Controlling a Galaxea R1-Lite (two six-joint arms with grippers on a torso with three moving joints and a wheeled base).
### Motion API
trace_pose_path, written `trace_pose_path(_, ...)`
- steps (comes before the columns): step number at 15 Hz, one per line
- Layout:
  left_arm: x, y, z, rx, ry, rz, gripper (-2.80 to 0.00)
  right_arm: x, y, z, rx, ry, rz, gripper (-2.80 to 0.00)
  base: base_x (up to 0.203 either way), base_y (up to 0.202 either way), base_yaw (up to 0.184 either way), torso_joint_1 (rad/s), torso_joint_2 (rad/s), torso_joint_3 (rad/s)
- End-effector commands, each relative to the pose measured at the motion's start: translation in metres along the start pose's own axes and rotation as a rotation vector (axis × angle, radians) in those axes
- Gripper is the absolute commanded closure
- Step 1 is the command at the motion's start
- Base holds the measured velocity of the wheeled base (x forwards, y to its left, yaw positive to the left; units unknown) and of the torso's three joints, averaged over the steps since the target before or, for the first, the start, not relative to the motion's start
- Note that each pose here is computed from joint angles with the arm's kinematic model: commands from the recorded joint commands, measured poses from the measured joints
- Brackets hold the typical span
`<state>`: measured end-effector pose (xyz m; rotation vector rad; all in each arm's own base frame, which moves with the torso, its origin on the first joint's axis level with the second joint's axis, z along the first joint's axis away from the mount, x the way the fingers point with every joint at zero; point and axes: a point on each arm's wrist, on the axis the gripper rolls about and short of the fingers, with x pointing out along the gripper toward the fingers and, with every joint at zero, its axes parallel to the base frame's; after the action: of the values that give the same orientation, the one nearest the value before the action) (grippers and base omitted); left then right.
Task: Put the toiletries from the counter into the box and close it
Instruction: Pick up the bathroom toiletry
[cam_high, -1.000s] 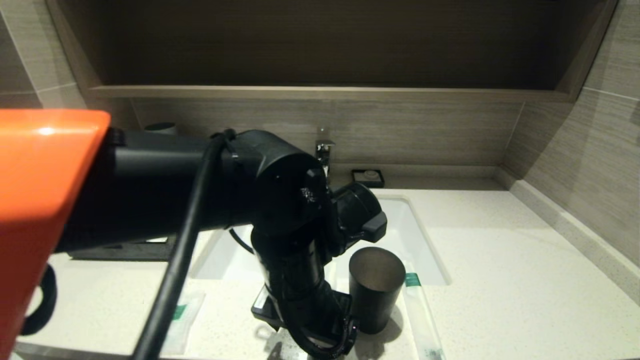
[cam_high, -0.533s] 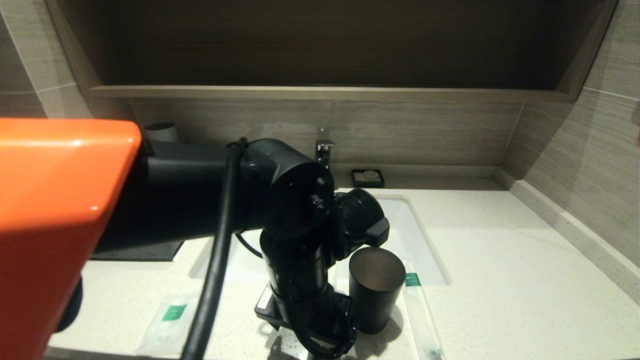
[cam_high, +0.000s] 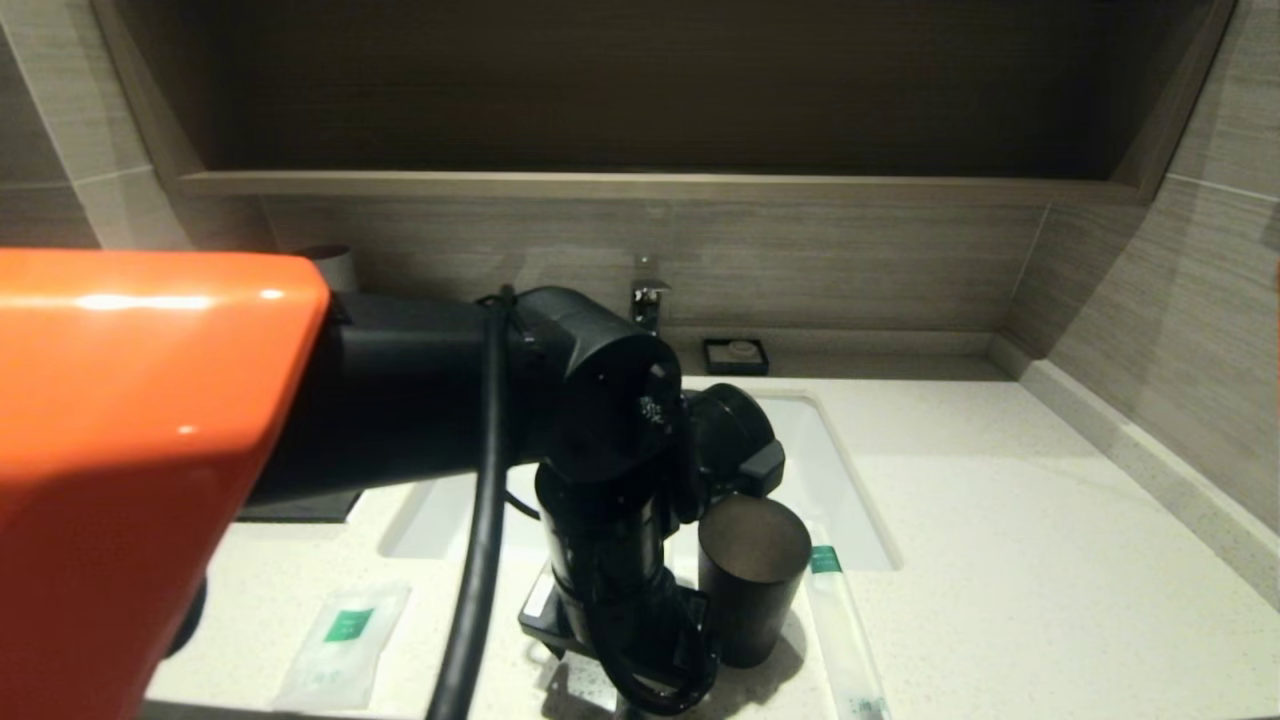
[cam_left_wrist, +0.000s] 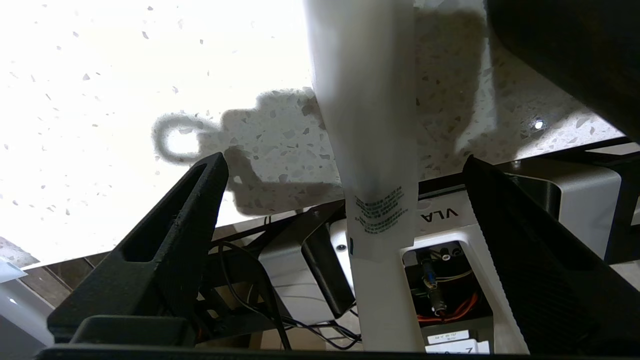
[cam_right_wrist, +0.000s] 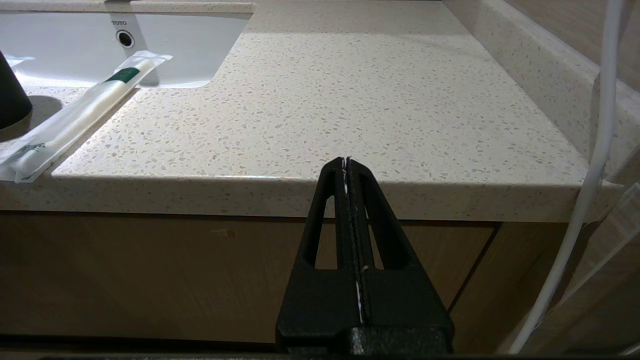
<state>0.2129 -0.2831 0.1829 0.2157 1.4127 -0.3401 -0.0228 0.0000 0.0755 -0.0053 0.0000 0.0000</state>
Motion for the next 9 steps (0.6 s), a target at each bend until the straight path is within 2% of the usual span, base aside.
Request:
trace_pose_path(1, 0.0015, 0.0000, 0.0000, -0.004, 0.008, 0.006, -2.80, 0.0000, 0.0000, 0.0000, -0.001, 0.000, 0.000, 0.00, 0.000, 0.000, 0.000, 0.000, 0.00, 0.000)
trace_pose_path(9, 0.0052, 0.0000, 0.0009, -0.006, 0.021, 0.016, -2.80, 0.0000, 0.0000, 0.0000, -0.001, 0.000, 0.000, 0.00, 0.000, 0.000, 0.000, 0.000, 0.00, 0.000)
